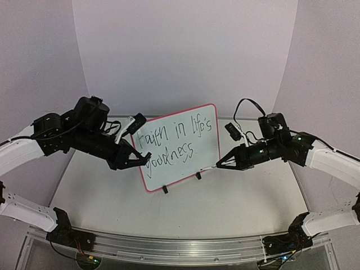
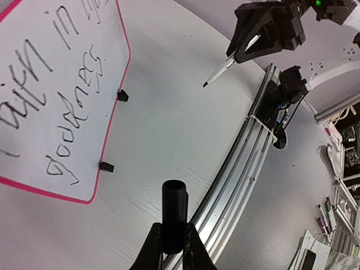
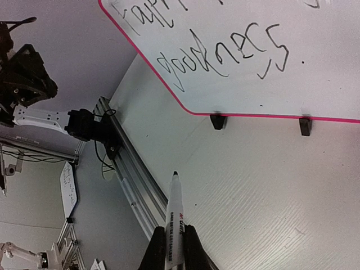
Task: Write a sentence on the whiteboard
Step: Insert the whiteboard marker without the cap into the pen cap.
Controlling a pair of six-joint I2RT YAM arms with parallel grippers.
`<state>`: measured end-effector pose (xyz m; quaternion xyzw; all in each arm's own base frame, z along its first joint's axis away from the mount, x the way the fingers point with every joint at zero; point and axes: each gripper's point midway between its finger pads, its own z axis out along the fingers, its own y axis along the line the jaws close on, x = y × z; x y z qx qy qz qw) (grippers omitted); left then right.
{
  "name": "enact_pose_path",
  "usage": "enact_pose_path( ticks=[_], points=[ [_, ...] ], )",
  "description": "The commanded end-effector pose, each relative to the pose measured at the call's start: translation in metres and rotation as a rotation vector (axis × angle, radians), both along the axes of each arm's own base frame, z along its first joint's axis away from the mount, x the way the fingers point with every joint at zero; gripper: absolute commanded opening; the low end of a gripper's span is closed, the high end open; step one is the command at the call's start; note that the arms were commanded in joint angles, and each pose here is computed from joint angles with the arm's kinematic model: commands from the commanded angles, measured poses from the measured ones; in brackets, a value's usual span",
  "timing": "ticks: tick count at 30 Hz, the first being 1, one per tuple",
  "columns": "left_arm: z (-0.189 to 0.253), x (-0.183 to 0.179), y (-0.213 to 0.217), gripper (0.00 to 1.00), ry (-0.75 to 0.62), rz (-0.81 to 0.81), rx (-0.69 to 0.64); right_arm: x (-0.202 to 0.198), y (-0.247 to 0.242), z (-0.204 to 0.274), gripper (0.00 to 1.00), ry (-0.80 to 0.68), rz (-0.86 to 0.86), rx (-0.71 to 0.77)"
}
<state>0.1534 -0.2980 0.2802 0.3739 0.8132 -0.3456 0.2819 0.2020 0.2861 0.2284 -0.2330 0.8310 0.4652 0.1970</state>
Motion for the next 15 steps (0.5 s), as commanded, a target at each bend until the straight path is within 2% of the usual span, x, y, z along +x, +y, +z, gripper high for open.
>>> enact_pose_path(
  ticks=[1,5,15],
  points=[
    [-0.001,-0.019,-0.052,0.00,-0.061,-0.170,-0.019,-0.021,0.016,0.028,0.00,0.051,0.153,0.116],
    [-0.025,-0.030,-0.071,0.00,-0.103,-0.256,0.035,-0.040,0.022,0.037,0.00,0.110,0.269,0.180],
    [-0.040,-0.048,-0.084,0.00,-0.084,-0.408,0.032,-0.054,0.029,0.041,0.00,0.207,0.402,0.241]
  ],
)
